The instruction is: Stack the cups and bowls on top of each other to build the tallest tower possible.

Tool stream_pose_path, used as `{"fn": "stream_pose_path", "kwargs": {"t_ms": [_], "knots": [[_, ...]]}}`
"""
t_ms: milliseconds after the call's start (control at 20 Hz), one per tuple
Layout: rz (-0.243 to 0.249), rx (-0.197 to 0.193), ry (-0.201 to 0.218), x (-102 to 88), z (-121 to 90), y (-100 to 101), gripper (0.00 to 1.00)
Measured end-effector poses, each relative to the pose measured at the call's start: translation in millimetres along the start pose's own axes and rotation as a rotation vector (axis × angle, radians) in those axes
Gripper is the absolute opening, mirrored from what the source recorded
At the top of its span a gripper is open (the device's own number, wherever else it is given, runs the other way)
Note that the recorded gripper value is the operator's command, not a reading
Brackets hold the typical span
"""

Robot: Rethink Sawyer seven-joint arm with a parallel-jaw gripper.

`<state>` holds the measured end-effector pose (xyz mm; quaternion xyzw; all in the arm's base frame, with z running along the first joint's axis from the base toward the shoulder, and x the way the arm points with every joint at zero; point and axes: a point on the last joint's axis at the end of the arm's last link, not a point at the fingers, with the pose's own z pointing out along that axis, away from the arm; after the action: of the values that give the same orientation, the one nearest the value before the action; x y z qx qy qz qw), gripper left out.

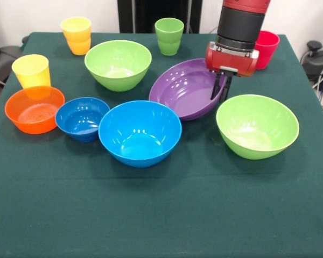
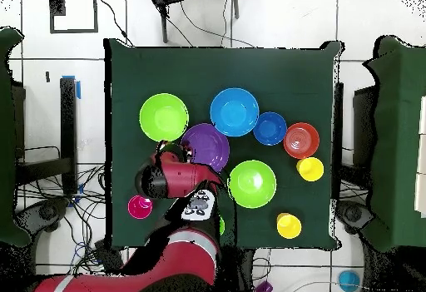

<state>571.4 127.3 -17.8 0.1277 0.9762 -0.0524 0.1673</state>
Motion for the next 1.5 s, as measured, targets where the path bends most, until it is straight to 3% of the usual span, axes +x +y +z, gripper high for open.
{"fn": "stream_pose_path", "kwargs": {"t_ms": [550, 1500], "knots": [[0.003, -0.005, -0.004, -3.4, 1.2, 0.8, 0.00], [-0.037, -0.017, -0.006, -2.1, 3.0, -0.8, 0.00]]}}
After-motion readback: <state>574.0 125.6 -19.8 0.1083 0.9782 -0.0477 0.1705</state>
